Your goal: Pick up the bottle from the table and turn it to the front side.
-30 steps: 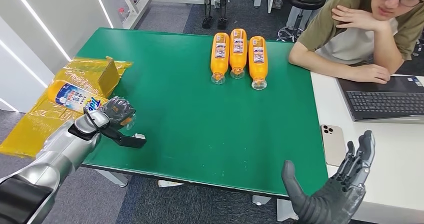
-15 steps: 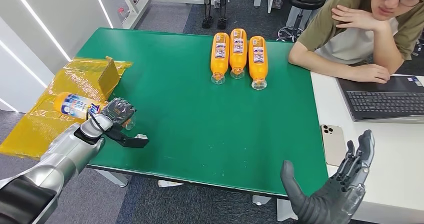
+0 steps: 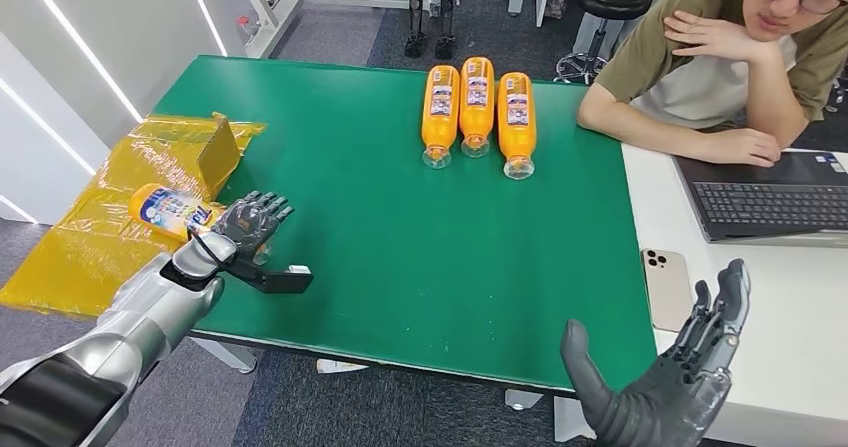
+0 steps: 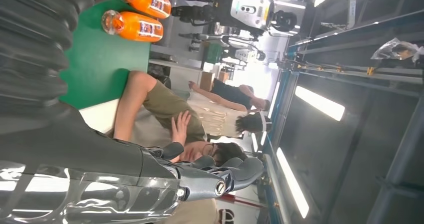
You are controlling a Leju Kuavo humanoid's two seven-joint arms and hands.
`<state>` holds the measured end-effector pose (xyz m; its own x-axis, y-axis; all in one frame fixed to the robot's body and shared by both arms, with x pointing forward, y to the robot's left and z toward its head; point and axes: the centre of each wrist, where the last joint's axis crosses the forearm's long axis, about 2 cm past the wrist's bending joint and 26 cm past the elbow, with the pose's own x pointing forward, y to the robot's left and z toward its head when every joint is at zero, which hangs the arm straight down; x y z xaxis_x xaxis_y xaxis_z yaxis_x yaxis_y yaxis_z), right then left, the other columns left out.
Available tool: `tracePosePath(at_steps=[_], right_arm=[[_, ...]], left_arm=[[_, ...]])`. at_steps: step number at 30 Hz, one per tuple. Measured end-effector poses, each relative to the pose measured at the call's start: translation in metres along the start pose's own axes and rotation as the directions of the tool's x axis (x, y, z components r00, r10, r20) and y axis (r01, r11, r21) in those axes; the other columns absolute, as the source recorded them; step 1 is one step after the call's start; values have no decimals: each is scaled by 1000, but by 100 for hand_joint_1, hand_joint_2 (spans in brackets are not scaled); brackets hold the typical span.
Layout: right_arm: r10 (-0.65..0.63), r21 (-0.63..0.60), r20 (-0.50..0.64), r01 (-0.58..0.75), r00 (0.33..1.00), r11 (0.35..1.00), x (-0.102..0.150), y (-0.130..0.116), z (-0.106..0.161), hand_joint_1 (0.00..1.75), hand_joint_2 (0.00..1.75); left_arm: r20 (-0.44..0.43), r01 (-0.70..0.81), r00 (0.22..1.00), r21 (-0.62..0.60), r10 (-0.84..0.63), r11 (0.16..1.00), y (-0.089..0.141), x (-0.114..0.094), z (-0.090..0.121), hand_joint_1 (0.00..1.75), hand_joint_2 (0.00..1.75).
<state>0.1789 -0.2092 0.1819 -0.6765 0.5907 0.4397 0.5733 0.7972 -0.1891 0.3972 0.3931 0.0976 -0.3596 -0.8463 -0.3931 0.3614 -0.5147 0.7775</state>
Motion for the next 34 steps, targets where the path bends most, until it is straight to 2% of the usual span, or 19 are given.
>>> tracePosePath(at_steps=[6, 9, 11, 14, 16, 18, 21, 24, 29, 32, 34], right_arm=[[4, 4, 5, -4, 1000, 1000, 0, 0, 0, 0, 175], [5, 6, 4, -5, 1000, 1000, 0, 0, 0, 0, 175], [9, 11, 6, -9, 1000, 1000, 0, 1, 1, 0, 175], [16, 17, 9, -16, 1000, 1000, 0, 1, 2, 0, 175], [20, 19, 9, -20, 1000, 1000, 0, 0, 2, 0, 175], [24, 21, 8, -24, 1000, 999, 0, 0, 3, 0, 175], [25, 20, 4, -25, 1000, 999, 0, 0, 3, 0, 175], [20, 19, -3, -20, 1000, 1000, 0, 0, 4, 0, 175], [15, 21, -14, -15, 1000, 1000, -1, 1, 6, 0, 175], [3, 20, -33, -2, 999, 1000, -3, 3, 8, 0, 175], [-4, 20, -43, 5, 999, 1000, -4, 4, 9, 0, 175]], left_arm=[[-30, -103, 994, -28, 102, 994, 1, 1, -1, 0, 175], [-40, -147, 988, -4, 146, 989, -4, 1, 1, 0, 175], [-39, -184, 982, 72, 187, 980, -11, 2, 3, 0, 175], [-16, -266, 958, 317, 286, 910, -27, 9, 10, 0, 175], [44, -342, 929, 488, 369, 803, -31, 15, 14, 0, 175], [145, -434, 881, 626, 451, 648, -29, 20, 16, 0, 175], [258, -536, 750, 776, 609, 331, -21, 27, 20, 0, 175], [361, -533, 623, 845, 694, 39, -5, 38, 31, 0, 175], [545, -503, 496, 815, 676, -288, 30, 58, 48, 0, 175], [718, -546, 348, 678, 603, -492, 62, 83, 55, 0, 175], [809, -605, 244, 558, 534, -569, 79, 102, 56, 0, 175]])
